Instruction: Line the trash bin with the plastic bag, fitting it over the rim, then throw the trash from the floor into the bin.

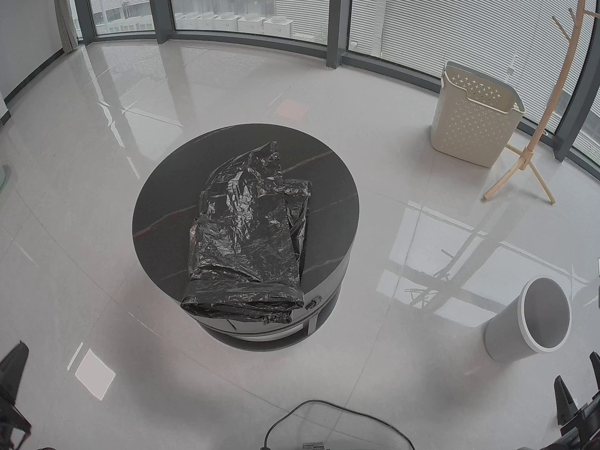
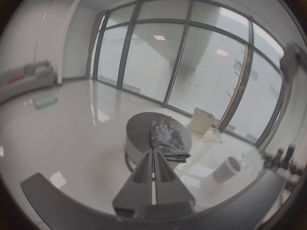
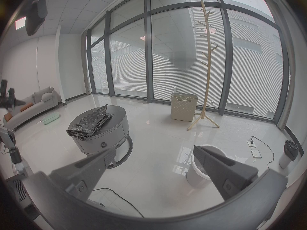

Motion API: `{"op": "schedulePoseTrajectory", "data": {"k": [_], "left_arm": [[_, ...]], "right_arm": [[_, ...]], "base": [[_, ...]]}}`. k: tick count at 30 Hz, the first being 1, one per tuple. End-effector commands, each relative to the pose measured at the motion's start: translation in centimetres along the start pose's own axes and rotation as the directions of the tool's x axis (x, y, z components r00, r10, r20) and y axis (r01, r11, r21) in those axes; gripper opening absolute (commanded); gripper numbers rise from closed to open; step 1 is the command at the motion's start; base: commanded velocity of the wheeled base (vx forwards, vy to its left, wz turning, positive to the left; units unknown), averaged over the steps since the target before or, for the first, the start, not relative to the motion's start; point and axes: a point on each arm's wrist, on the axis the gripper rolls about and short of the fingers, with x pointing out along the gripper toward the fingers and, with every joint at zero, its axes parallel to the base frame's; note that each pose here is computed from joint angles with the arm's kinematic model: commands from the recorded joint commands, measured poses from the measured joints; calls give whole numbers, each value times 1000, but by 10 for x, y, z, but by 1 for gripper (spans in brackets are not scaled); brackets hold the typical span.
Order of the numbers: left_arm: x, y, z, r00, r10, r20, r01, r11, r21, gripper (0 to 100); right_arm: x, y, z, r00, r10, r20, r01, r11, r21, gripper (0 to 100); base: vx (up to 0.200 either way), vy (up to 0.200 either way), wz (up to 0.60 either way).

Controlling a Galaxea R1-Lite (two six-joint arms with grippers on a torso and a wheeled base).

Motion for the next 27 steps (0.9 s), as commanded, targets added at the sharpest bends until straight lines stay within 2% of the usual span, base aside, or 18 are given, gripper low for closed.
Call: {"op": "schedulePoseTrajectory", "data": {"k": [1,2,3,4,5,6,8,9,10,12,13,15,16,17,18,20,24,27], "left_arm": [[103,-33,109,886,-251,-389,-4,836,-549,0],[112,-39,111,846,-301,-441,-59,768,-638,0],[117,-41,111,824,-326,-464,-77,746,-661,0],[117,-41,111,821,-331,-466,-77,744,-664,0],[119,-43,110,782,-389,-487,-71,721,-690,0],[120,-46,108,733,-460,-501,-64,687,-724,0],[123,-47,108,704,-499,-505,-84,647,-758,0],[123,-47,108,704,-499,-505,-84,647,-758,0],[135,-49,105,679,-512,-526,-127,624,-771,0],[142,-51,102,669,-511,-540,-140,626,-767,0],[150,-53,98,650,-515,-559,-158,627,-763,100],[151,-53,98,648,-516,-560,-159,628,-762,100],[165,-58,90,618,-515,-594,-203,625,-754,100],[167,-58,88,615,-513,-599,-213,624,-752,100],[178,-60,82,597,-511,-619,-251,614,-749,100],[194,-61,70,580,-501,-642,-280,617,-735,100],[219,-62,54,593,-486,-641,-284,619,-732,100],[242,-60,35,634,-409,-657,-317,637,-703,100]], "right_arm": [[6,0,-4,997,13,-73,-13,1000,2,100],[8,0,-3,994,16,-105,-16,1000,3,100],[9,0,-3,993,18,-118,-17,1000,4,100],[9,0,-3,993,18,-120,-17,1000,4,100],[10,0,-3,991,16,-134,-16,1000,4,100],[11,0,-3,989,18,-147,-17,1000,6,100],[12,0,-3,987,18,-159,-17,1000,6,100],[12,0,-3,987,18,-159,-17,1000,6,100],[13,0,-3,985,16,-170,-15,1000,7,100],[13,0,-3,985,16,-173,-15,1000,7,100],[14,0,-2,984,15,-179,-14,1000,7,100],[14,0,-2,983,15,-180,-14,1000,7,100],[14,0,-2,983,15,-184,-14,1000,7,100],[14,0,-2,983,15,-185,-13,1000,7,100],[15,0,-2,981,15,-191,-13,1000,7,100],[16,-1,-2,979,15,-203,-13,1000,7,100],[17,-1,-2,976,15,-217,-13,1000,8,100],[18,-1,-2,973,13,-230,-11,1000,8,100]], "base": [[0,0,0],[0,0,0],[0,0,0],[0,0,0],[0,0,0],[0,0,0],[0,0,0],[0,0,0],[0,0,0],[0,0,0],[0,0,0],[0,0,0],[0,0,0],[0,0,0],[0,0,0],[0,0,0],[0,0,0],[0,0,0]]}}
